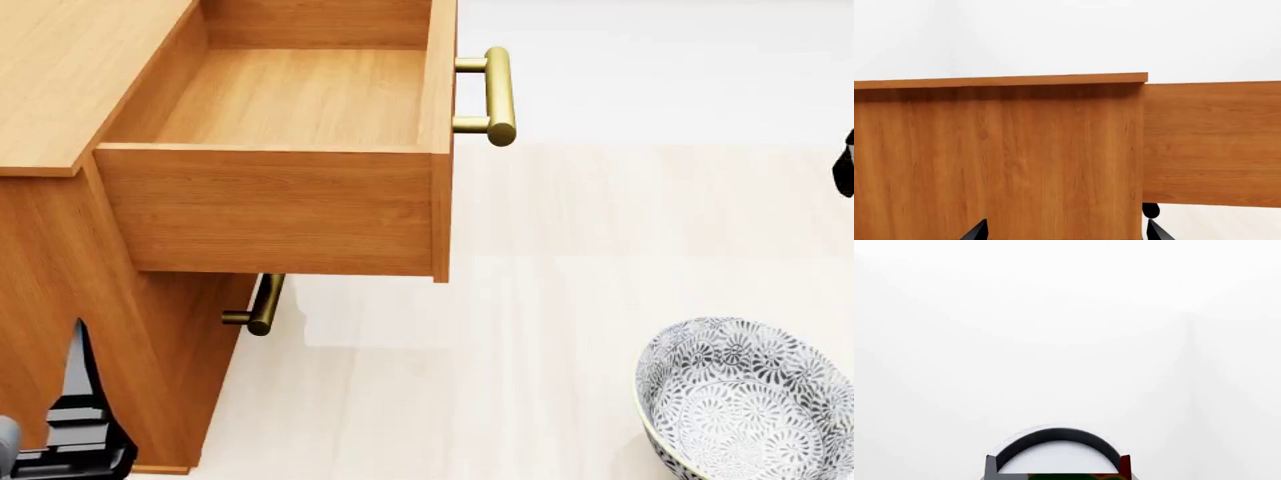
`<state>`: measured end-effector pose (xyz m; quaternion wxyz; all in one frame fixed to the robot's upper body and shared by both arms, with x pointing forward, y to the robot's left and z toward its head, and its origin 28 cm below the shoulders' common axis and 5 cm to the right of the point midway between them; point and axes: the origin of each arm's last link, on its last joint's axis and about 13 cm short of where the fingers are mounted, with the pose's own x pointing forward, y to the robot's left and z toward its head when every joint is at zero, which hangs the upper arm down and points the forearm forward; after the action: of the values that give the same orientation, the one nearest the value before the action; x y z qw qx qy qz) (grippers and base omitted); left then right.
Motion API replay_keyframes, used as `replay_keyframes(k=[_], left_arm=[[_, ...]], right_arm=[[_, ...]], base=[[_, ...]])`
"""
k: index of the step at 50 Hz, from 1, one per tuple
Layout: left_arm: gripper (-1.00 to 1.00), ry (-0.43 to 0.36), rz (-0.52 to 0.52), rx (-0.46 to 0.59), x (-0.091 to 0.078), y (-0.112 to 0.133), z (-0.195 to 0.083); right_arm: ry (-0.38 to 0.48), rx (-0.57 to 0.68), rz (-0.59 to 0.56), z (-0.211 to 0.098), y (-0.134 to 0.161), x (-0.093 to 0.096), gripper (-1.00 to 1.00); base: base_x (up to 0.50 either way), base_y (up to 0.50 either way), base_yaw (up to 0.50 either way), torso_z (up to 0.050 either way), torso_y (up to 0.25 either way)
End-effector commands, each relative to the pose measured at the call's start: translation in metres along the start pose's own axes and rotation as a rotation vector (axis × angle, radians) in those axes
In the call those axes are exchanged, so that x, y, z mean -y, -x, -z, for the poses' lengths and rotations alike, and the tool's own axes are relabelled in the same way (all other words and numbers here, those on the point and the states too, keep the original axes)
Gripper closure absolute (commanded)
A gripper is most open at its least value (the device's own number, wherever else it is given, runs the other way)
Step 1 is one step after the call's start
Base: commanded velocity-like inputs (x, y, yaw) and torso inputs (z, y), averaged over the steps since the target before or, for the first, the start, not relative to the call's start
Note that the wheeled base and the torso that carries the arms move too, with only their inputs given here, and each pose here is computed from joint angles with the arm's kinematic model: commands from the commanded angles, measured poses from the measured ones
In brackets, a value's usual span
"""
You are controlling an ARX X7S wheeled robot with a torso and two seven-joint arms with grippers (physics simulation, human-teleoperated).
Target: Put the ketchup in the top drawer of the cabinet.
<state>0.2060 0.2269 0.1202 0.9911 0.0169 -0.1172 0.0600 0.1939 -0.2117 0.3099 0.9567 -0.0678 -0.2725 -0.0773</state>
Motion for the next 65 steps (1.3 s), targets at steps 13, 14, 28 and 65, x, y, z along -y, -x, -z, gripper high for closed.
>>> replay_keyframes(k=[13,14,28,65], left_arm=[[-1.00,0.003,0.002,-0.006,0.000,-0.002,0.002],[-1.00,0.002,0.003,-0.005,0.000,-0.002,0.003],[-1.00,0.002,0.005,-0.007,0.001,-0.003,0.003],[-1.00,0.001,0.008,-0.012,0.003,-0.004,0.004]], right_arm=[[-0.028,0.065,-0.112,-0.018,-0.050,-0.022,1.00],[-0.026,0.071,-0.115,-0.018,-0.053,-0.024,1.00],[-0.030,0.123,-0.151,-0.031,-0.077,-0.035,1.00],[-0.034,0.152,-0.167,-0.061,-0.174,-0.063,1.00]], base=[[0.00,0.00,0.00,0.000,0.001],[0.00,0.00,0.00,0.000,0.000],[0.00,0.00,0.00,0.000,0.000],[0.00,0.00,0.00,0.000,0.000]])
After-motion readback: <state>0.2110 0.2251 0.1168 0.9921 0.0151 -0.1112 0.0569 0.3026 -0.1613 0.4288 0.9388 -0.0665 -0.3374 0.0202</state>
